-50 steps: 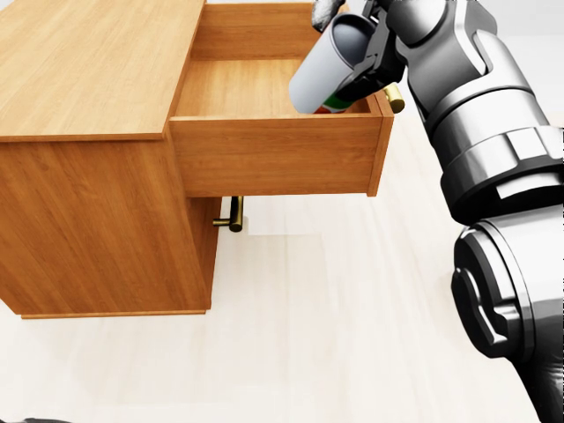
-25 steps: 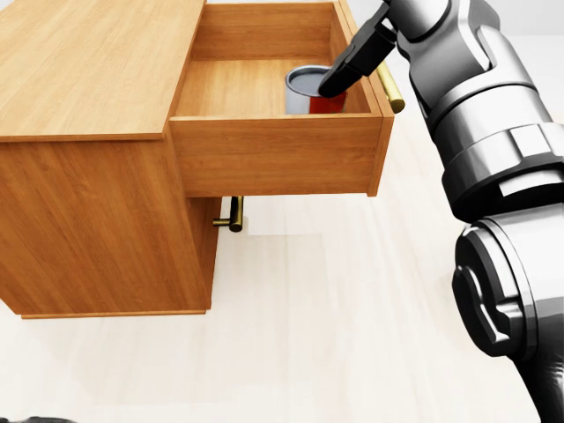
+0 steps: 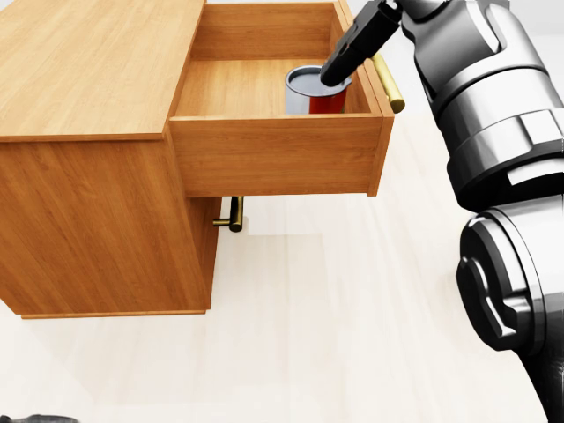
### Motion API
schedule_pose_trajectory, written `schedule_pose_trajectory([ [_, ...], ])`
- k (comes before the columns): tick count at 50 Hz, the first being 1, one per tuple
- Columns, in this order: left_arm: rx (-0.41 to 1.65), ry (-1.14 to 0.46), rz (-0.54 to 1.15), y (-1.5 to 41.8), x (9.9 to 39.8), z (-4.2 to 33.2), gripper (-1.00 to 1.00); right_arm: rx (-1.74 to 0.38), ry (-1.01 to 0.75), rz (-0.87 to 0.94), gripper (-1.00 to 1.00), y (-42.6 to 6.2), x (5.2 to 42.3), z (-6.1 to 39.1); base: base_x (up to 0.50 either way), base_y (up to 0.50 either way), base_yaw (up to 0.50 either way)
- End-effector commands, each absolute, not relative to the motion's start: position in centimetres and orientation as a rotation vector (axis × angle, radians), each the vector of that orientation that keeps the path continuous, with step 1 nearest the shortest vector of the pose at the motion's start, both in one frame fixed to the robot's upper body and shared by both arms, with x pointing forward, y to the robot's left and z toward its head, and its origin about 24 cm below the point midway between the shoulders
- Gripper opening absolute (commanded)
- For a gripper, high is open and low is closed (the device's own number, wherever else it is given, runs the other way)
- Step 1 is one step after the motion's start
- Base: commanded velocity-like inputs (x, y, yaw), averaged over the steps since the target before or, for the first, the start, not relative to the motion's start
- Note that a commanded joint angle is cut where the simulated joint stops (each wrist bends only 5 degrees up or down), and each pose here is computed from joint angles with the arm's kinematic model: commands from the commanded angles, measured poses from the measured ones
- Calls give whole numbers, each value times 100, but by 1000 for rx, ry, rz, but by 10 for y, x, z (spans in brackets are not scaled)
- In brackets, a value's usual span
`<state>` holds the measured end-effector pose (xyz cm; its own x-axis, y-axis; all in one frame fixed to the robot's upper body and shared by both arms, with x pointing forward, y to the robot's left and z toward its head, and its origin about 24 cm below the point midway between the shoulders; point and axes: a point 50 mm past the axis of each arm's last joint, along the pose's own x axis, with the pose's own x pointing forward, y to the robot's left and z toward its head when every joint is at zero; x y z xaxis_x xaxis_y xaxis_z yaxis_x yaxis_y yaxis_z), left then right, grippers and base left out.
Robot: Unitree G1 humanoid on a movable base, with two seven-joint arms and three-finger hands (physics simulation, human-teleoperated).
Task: Put the ketchup in the top drawer of the cabinet.
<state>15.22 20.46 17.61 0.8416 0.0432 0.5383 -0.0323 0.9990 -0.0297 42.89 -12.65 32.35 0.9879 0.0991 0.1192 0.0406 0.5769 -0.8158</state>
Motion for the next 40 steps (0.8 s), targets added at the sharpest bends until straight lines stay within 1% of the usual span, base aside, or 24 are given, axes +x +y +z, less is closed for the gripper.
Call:
schedule_pose_trajectory([
  [1,-21,-569,44,205,154,176,100,-976,-226,28,100,-123,421,357,0,0,0],
  [3,-21,-572,44,206,153,177,100,-984,-265,24,100,-121,416,374,0,0,0],
  [6,-21,-572,45,206,152,177,100,-992,-290,47,100,-115,412,384,0,0,0],
  [13,-21,-574,46,206,153,177,100,-1045,-399,74,100,-100,392,427,0,0,0],
  [19,-22,-574,47,206,152,177,100,-1144,-489,122,100,-86,363,468,0,0,0],
  [23,-18,-590,48,206,149,180,100,-1177,-519,138,100,-88,351,480,0,0,0],
  [24,-18,-590,48,206,149,180,100,-1186,-556,139,100,-89,341,489,0,0,0],
  [27,-17,-590,46,206,148,180,100,-1264,-607,144,100,-86,323,496,0,0,0],
  [29,-16,-588,45,205,148,180,100,-1329,-710,56,100,-83,303,503,0,0,0],
  [34,-14,-578,41,205,146,178,100,-1459,-887,-164,100,-78,262,496,0,0,0],
  [40,-12,-587,43,205,146,180,100,-1517,-945,-373,100,-81,238,478,0,0,0],
])
